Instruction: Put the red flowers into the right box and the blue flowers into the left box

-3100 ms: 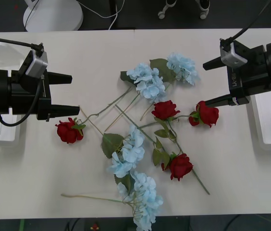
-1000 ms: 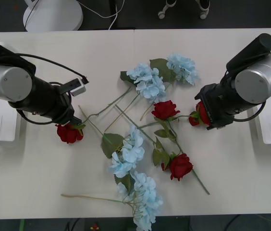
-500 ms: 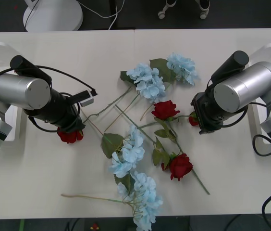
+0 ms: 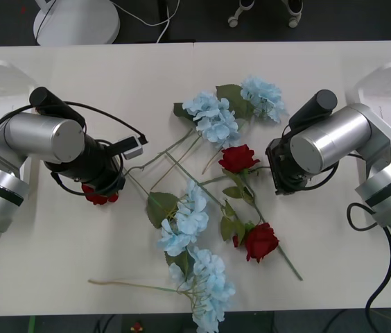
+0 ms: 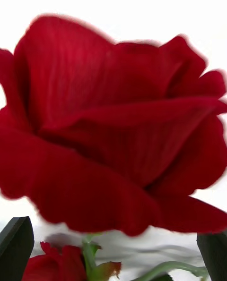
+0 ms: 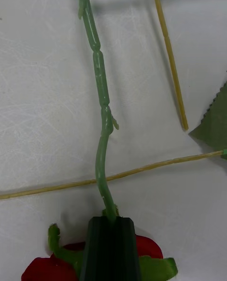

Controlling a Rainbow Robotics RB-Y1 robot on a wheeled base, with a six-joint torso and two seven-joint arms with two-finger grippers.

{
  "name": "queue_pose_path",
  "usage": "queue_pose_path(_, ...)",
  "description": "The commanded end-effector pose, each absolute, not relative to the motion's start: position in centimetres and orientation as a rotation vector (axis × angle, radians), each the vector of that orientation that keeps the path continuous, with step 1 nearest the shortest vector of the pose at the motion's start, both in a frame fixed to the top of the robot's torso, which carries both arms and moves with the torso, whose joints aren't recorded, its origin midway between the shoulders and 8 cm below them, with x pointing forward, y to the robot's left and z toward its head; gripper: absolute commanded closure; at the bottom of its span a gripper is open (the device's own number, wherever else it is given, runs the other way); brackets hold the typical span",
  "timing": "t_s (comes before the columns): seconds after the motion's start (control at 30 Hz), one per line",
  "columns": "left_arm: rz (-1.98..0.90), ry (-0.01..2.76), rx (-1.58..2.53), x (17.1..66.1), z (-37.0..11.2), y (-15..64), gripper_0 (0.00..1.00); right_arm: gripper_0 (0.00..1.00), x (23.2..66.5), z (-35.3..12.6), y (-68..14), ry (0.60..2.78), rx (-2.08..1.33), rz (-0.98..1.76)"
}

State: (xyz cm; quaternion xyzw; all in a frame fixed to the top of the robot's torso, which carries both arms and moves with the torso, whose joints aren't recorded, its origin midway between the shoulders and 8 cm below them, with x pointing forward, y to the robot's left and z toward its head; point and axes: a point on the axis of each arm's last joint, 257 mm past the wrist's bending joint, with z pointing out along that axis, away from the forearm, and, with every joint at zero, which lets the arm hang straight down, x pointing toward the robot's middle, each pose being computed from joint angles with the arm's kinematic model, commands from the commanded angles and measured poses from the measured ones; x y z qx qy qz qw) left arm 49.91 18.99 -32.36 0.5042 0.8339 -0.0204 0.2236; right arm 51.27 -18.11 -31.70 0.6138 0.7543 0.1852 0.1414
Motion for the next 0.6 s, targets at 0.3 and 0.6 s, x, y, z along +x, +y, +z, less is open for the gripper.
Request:
queue_pose_path(0.3, -0.247, 2.532, 0.860, 50.9, -28.6, 19.0, 1.00, 0.00, 52.3, -31.6, -15.4, 2.153, 1.795, 0.587)
queue_pose_path(0.6, -0.425, 2.651, 0.421, 50.7, -25.6, 22.1, 1.00, 0.20, 52.5, -32.1, -15.5, 2.144, 1.796, 0.576)
